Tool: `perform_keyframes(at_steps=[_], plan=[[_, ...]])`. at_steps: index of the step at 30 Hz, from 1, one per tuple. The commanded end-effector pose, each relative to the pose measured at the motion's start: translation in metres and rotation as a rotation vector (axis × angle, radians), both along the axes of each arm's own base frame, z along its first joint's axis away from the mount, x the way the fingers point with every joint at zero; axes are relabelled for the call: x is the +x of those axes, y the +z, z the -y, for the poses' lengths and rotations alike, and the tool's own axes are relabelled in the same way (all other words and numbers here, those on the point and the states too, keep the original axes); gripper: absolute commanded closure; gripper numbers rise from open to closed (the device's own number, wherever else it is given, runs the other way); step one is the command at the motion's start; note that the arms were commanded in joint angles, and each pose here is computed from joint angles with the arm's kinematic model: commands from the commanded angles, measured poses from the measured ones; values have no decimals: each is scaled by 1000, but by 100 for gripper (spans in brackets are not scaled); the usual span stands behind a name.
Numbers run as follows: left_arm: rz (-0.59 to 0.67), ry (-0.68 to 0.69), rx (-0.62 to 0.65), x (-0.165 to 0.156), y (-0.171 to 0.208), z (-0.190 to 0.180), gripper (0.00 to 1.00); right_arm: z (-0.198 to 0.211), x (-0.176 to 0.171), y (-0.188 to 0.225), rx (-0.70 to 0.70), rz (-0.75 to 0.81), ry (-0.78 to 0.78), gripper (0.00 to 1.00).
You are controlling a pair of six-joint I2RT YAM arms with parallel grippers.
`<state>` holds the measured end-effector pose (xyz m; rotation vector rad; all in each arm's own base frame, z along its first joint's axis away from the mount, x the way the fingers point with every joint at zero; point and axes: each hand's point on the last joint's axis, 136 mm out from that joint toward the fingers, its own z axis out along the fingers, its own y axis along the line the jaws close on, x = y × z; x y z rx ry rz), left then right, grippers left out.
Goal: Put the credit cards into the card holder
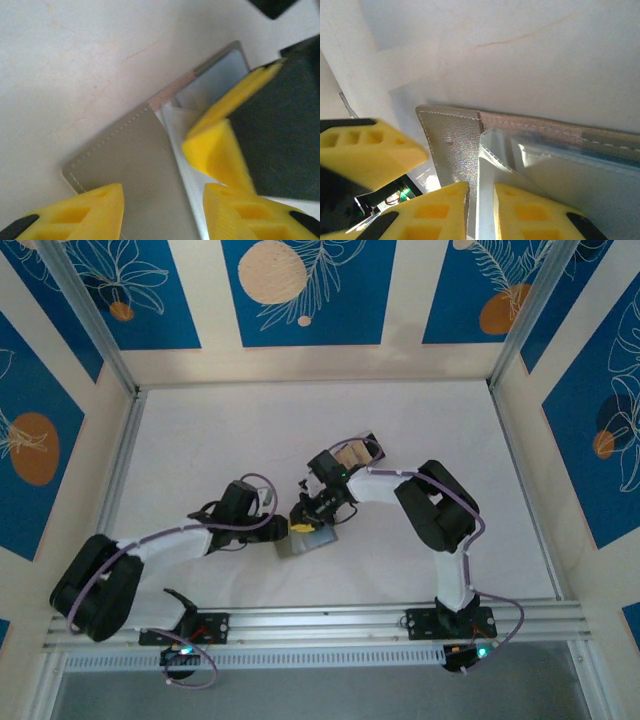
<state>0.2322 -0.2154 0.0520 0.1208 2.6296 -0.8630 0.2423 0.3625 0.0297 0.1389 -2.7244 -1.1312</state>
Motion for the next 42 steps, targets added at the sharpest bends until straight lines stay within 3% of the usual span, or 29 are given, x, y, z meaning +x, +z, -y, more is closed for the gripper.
perform_keyframes(at_steps=[1, 5, 12, 21, 25, 30, 42], plan=[[26, -30, 18, -12, 5, -6, 51, -3, 3, -4, 4, -45, -17, 77], [65, -69, 25, -24, 10, -5, 46, -2, 5, -8, 0, -67, -33, 76], [158, -215, 198, -43, 5, 17, 36, -3, 6, -10, -1, -80, -42, 72], [279, -208, 408, -39, -9, 31, 28, -3, 4, -10, 0, -92, -41, 68], [305, -147, 548, -31, -15, 23, 30, -3, 4, -8, 6, -88, -38, 67], [314, -77, 670, -28, -24, 6, 42, -2, 4, 0, 10, -75, -33, 66], [311, -63, 656, -30, -29, 6, 53, 0, 22, 47, 20, 58, 15, 55]])
